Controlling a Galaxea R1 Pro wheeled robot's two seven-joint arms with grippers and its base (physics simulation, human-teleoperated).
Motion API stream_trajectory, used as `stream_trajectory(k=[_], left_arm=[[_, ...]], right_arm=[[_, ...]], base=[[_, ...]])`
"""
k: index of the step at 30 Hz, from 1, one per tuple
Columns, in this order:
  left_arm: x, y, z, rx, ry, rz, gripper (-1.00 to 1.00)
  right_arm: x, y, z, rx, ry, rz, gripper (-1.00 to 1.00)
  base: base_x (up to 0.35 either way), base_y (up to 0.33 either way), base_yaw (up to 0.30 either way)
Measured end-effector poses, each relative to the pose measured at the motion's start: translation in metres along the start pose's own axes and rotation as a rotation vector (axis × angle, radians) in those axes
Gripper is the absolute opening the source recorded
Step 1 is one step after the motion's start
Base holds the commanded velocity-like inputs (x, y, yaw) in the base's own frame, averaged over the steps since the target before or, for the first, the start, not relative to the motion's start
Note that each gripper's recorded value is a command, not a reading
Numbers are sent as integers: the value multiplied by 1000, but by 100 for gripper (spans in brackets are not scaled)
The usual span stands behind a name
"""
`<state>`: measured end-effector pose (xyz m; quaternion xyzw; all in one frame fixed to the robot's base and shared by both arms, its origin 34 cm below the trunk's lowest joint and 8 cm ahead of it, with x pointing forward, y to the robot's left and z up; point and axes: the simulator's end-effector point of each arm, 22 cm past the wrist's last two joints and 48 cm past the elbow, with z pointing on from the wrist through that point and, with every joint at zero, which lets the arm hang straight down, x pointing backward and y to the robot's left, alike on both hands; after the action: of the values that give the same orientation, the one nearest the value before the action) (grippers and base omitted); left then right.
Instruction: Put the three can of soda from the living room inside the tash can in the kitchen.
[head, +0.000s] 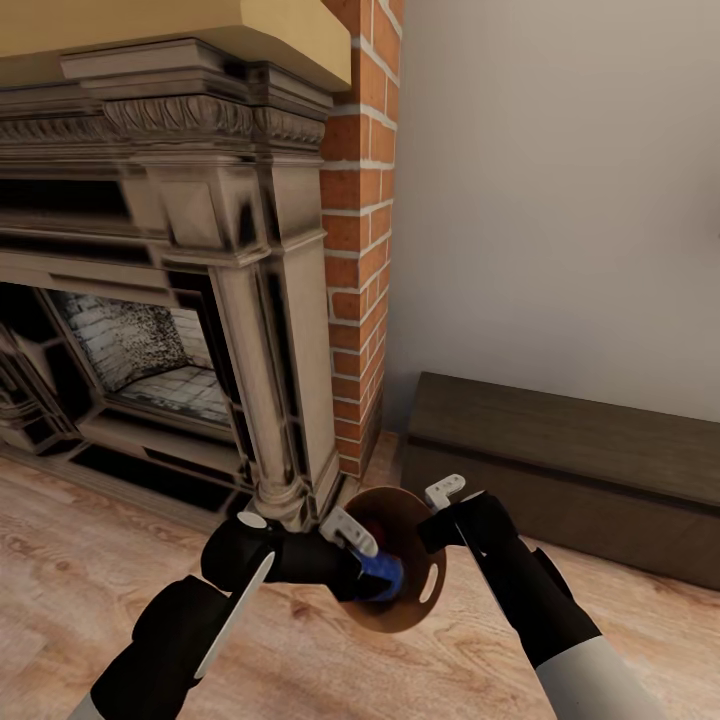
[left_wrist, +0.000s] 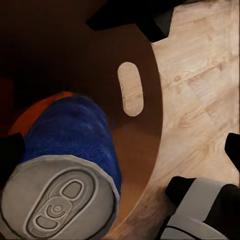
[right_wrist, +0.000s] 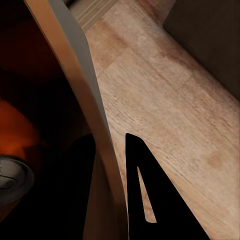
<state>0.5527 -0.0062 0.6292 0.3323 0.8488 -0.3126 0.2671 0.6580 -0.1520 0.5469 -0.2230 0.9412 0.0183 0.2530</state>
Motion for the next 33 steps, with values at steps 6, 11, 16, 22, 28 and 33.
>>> stream_trajectory(k=[6, 11, 16, 22, 28, 33], left_arm=[[-3, -6, -6, 55, -17, -17, 100], [-3, 20, -27, 53, -45, -65, 100], [-2, 54, -59, 38, -87, -123, 100], [-1, 85, -106, 60, -152, -154, 100], [-10, 110, -157, 69, -259, -173, 100], [-6, 128, -167, 33, -291, -148, 100]], right_arm=[[0, -1, 0, 1, 0, 2, -100], [1, -1, 0, 0, 1, 3, -100], [1, -2, 0, 2, 1, 2, -100], [3, -2, 1, 0, 7, 6, -100], [7, -5, 3, 2, 17, 9, -100], [9, -10, 3, 9, 20, 13, -100]], base=[[0, 0, 0], [0, 0, 0], [0, 0, 0], [0, 0, 0], [0, 0, 0], [0, 0, 0]])
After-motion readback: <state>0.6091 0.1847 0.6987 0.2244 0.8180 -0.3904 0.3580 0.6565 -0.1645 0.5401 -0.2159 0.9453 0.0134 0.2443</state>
